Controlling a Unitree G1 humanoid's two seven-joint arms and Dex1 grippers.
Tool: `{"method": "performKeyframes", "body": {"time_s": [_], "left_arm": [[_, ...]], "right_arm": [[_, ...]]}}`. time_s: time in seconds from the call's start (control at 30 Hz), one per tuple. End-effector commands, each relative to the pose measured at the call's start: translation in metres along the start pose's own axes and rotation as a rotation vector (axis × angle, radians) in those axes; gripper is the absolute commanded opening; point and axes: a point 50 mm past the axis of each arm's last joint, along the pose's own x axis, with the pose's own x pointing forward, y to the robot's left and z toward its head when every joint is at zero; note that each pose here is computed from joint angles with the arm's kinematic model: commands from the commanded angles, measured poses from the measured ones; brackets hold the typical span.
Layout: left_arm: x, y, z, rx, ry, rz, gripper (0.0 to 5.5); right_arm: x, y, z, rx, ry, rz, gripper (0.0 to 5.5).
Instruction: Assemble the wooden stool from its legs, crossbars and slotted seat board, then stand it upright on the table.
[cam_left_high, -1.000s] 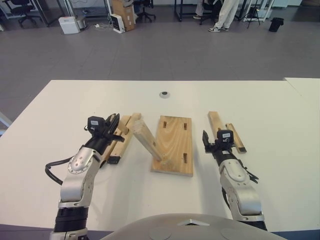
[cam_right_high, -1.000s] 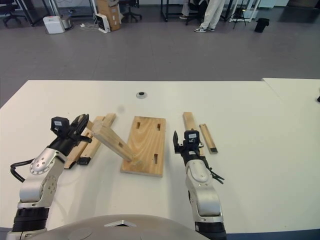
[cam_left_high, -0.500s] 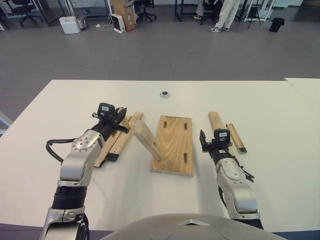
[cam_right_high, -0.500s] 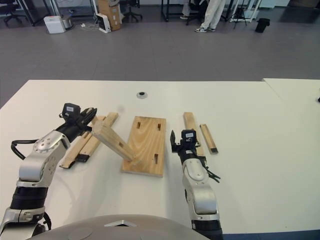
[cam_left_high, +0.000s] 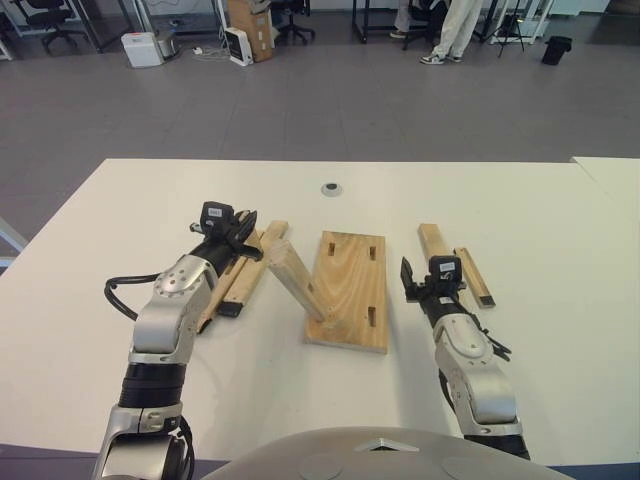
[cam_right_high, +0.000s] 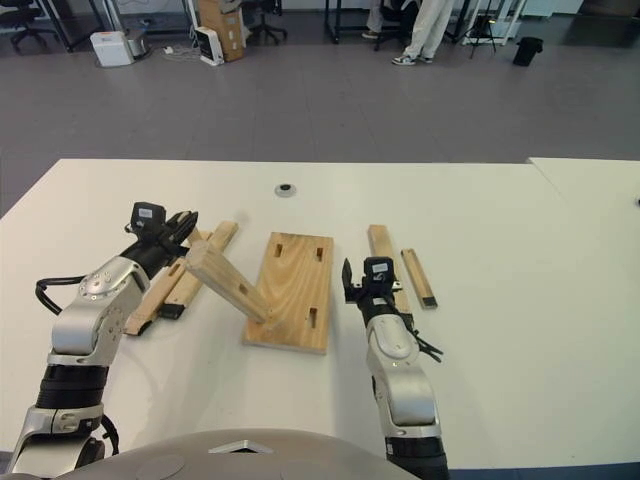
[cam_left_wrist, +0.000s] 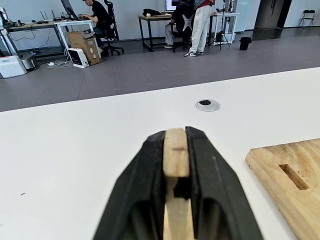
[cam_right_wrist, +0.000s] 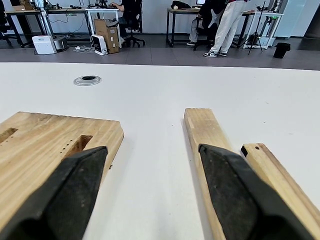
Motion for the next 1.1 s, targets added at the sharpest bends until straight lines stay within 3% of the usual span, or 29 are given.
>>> {"method": "performKeyframes", "body": {"time_s": [0.03, 0.43, 1.0, 1.1], "left_arm": [[-0.012, -0.020, -0.073, -0.127, 0.379, -0.065, 0.41], [-0.005, -0.045, -0.069, -0.150, 0.406, -0.178, 0.41], [0.000, -0.040, -0.075, -0.091, 0.420, -0.118, 0.41], [0.001, -0.034, -0.074, -0.103, 0.403, -0.064, 1.04]], "right_arm": [[0.002, 0.004, 0.002, 0.005, 0.000, -0.004, 3.43], [0.004, 0.007, 0.000, 0.016, 0.001, -0.003, 3.43], [0.007, 0.004, 0.002, 0.008, -0.011, -0.010, 3.43], [0.008, 0.003, 0.004, -0.002, -0.023, -0.009, 3.43]]}}
